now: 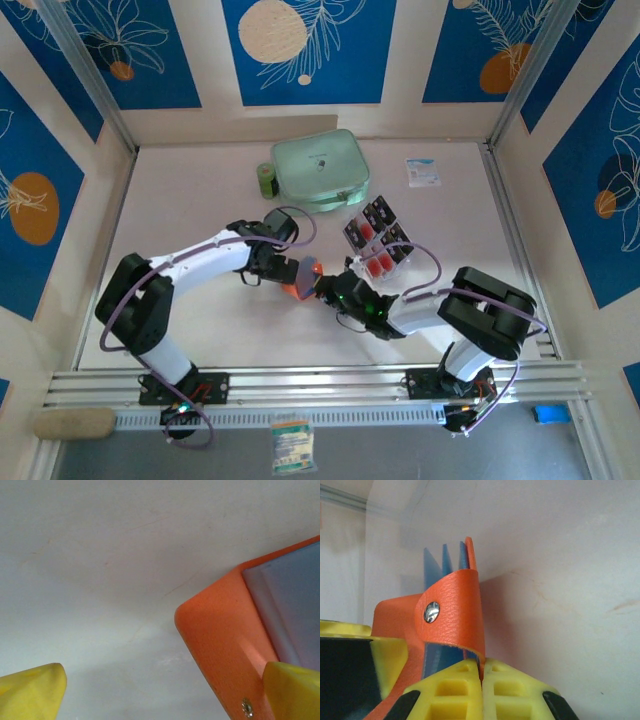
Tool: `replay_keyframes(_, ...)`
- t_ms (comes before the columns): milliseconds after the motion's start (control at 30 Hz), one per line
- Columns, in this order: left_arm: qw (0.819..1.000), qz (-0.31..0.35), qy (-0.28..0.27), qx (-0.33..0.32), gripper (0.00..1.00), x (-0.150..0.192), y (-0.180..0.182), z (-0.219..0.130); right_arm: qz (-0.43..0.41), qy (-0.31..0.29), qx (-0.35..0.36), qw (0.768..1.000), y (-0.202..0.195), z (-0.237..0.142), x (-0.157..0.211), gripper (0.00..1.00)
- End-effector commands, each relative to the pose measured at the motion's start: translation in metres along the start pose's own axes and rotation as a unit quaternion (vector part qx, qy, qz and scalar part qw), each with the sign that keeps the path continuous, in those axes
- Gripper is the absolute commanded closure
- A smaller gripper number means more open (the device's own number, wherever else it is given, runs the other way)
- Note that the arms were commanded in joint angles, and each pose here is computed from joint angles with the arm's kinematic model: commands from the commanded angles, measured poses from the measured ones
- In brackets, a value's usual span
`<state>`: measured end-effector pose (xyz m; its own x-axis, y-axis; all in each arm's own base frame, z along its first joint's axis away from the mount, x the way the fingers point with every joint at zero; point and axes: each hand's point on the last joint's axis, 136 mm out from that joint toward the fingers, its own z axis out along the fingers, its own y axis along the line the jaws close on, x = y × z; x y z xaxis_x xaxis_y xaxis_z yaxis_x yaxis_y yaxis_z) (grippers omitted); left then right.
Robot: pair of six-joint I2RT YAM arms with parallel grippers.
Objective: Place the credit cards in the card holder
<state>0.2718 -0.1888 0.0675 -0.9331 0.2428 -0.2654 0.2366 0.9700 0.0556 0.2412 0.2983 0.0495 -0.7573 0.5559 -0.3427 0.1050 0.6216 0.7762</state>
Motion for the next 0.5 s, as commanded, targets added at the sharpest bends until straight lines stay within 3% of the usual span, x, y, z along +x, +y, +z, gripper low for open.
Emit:
replay_keyframes(0, 0.999, 0.039, 0.018, -0.033, 0.00, 0.005, 0.005, -0.002, 0.024, -0.037, 0.025, 0.999, -0.011, 0.002, -0.007, 1.00)
replay_keyframes(467, 0.987, 0.100, 0.054, -0.117, 0.00, 0.008, 0.008, 0.015, 0.032, -0.024, 0.043, 0.998, -0.015, 0.005, 0.009, 1.00)
